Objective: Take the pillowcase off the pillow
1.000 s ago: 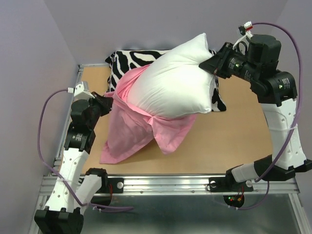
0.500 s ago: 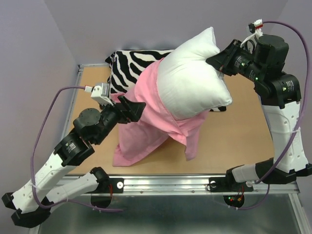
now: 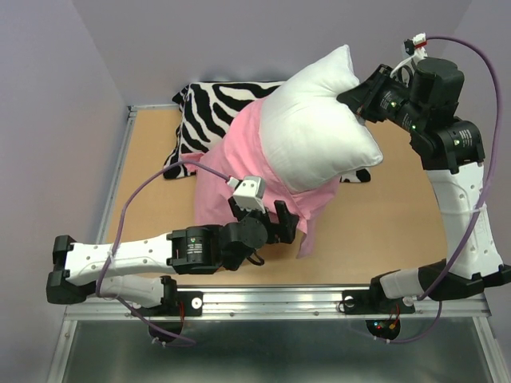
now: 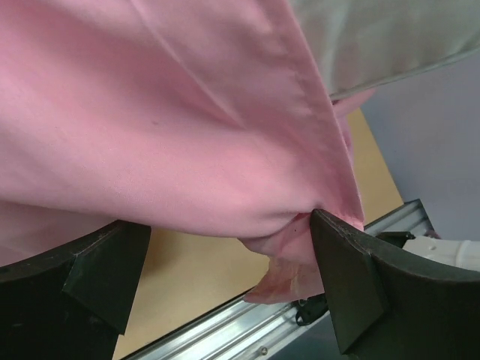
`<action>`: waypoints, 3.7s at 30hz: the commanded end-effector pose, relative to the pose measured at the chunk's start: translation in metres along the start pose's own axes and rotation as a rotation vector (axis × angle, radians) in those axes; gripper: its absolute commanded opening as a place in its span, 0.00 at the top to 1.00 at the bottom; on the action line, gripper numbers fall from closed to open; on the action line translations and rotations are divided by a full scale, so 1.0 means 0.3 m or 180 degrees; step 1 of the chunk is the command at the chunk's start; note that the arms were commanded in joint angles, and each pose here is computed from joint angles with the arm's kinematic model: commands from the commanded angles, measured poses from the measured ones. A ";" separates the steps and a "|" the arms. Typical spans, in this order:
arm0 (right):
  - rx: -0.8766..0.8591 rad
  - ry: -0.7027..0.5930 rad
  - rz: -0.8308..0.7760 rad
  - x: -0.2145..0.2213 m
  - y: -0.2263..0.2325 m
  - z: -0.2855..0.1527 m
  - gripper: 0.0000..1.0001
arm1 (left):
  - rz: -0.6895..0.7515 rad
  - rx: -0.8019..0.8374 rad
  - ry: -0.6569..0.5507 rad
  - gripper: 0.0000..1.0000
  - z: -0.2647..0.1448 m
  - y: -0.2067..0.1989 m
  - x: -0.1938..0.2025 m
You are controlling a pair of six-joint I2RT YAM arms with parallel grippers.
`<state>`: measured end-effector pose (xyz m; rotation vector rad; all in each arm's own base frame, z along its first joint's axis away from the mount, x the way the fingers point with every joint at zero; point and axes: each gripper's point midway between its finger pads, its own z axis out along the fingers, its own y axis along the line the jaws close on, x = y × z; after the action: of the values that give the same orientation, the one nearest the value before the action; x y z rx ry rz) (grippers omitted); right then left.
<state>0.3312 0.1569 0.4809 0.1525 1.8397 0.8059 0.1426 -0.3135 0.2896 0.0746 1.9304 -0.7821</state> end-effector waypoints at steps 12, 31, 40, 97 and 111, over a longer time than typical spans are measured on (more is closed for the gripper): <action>-0.0130 -0.0581 -0.0193 -0.128 0.043 -0.047 0.99 | -0.0344 -0.0382 -0.0869 1.00 -0.104 0.157 -0.229; 0.0088 0.0594 -0.0058 0.465 -0.250 -0.127 0.99 | 0.0297 -0.0775 -0.2142 1.00 -0.511 0.045 -1.157; 0.0338 0.1025 0.0291 0.766 -0.422 -0.181 0.99 | 0.0551 -0.0103 -0.0788 1.00 0.300 0.158 -0.819; -0.0152 0.0809 0.0191 0.843 -0.505 0.100 0.04 | 0.0500 -0.0498 -0.0142 0.26 0.405 0.269 -0.135; -0.0043 0.0565 0.0254 0.798 -0.520 0.152 0.99 | 0.0604 -0.0941 -0.0002 1.00 0.427 0.369 -0.033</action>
<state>0.2988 0.1652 0.1671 0.1612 2.0988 0.9057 0.2867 -0.3073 0.2114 0.1350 1.9943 -0.4311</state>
